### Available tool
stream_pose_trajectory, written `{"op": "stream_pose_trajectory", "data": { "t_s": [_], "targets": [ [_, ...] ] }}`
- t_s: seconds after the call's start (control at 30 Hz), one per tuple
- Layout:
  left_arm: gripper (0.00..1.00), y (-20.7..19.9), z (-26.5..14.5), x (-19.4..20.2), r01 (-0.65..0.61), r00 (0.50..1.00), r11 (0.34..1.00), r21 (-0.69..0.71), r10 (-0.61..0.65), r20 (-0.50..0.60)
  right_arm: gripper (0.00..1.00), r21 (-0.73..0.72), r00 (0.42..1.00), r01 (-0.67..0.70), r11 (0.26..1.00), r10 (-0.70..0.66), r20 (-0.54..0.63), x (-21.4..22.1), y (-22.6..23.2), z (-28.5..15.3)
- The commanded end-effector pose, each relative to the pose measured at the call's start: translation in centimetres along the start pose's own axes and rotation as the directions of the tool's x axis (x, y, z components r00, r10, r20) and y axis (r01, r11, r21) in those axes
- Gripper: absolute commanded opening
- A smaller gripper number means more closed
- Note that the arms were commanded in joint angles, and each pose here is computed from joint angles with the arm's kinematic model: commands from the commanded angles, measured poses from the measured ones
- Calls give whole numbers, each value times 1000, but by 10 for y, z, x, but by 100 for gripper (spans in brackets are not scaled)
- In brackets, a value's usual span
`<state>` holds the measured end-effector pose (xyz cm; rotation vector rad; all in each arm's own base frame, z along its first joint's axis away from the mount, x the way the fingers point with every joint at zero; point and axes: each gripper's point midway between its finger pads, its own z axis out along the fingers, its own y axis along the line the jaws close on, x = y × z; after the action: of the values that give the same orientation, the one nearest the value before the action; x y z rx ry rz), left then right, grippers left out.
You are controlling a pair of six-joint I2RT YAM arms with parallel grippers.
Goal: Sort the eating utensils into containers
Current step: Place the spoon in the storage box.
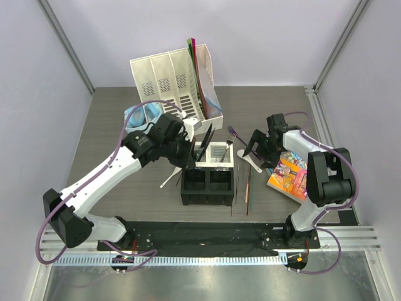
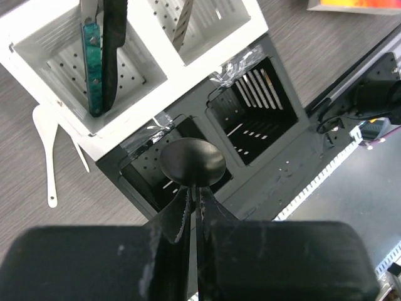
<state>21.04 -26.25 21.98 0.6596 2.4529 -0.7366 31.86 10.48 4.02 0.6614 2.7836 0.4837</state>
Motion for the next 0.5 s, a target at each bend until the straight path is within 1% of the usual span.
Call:
{"op": "stream_pose_trajectory", "data": {
  "t_s": [0.0, 0.23, 0.47],
  "targets": [
    [0, 1, 5, -5, -3, 998, 1000, 2, 3, 58, 99, -10, 998, 10, 1000, -9, 59, -6, 5, -19],
    [0, 14, 17, 5, -31, 998, 999, -39, 33, 49, 100, -5, 998, 0, 1000, 1, 67, -3, 4, -26],
    [1, 16, 31, 14, -43, 999, 999, -33, 43, 10, 100, -8, 995, -13, 1000, 14, 101, -10, 10, -33]
  ]
}}
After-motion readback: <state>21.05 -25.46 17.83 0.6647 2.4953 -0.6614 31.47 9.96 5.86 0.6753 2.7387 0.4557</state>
